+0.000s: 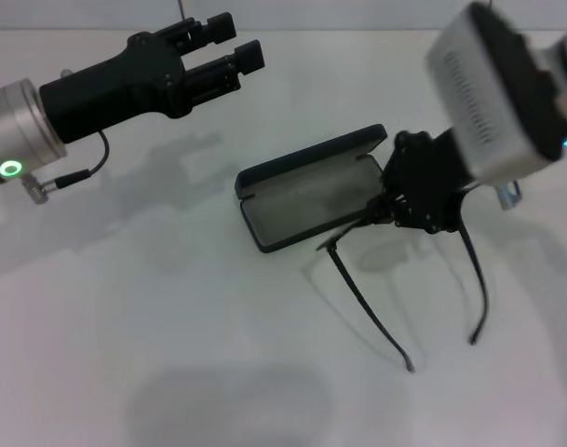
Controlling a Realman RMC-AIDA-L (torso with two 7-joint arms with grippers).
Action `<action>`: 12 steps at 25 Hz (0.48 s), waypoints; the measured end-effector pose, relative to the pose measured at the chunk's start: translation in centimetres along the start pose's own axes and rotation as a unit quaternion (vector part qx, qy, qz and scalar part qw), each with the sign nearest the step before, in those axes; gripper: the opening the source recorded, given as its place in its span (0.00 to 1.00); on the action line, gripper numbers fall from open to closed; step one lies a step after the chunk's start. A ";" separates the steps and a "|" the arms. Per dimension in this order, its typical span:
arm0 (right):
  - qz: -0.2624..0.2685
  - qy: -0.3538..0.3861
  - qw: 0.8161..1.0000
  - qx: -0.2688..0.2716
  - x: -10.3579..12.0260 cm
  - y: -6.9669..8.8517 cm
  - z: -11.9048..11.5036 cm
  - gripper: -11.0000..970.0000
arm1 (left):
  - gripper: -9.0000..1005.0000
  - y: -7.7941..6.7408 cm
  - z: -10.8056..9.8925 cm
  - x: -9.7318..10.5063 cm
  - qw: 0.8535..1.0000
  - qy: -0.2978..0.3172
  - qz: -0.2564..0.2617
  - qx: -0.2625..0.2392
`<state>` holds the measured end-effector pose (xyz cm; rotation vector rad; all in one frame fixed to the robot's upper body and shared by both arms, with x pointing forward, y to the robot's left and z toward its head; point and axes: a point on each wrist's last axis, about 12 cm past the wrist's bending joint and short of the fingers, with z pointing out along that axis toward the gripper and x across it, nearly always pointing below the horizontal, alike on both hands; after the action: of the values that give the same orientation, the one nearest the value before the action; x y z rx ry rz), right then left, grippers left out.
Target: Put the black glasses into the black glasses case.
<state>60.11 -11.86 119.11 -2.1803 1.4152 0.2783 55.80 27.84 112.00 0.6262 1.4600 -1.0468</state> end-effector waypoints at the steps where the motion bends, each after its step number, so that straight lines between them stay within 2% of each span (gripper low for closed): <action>1: 0.036 -0.049 0.998 0.028 1.3 1.2 -1.0 0.11 | 0.68 -0.3 -0.1 -0.1 1.000 -0.006 -0.001 0.012; 2: 0.036 -0.049 0.998 0.028 1.3 1.2 -1.0 0.11 | 0.68 -0.7 -0.3 -0.2 1.000 -0.012 0.000 0.026; 4: 0.074 -0.104 0.990 0.062 2.7 2.5 -1.8 0.11 | 0.68 -1.4 -0.7 -0.5 0.998 -0.024 0.004 0.054; 6: 0.107 -0.170 0.974 0.102 3.8 4.0 -2.2 0.11 | 0.68 -1.9 -1.2 -1.0 0.996 -0.033 0.011 0.080; 10: 0.177 -0.269 0.928 0.188 6.3 6.9 -2.4 0.11 | 0.68 -2.7 -1.8 -1.9 0.990 -0.044 0.021 0.131; 12: 0.199 -0.304 0.907 0.213 7.1 7.9 -2.3 0.11 | 0.68 -3.1 -1.5 -2.4 0.986 -0.049 0.018 0.160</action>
<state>55.90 -21.21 115.46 -1.2793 1.3688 0.6599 52.87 28.17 114.97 0.8138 1.2010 -1.2792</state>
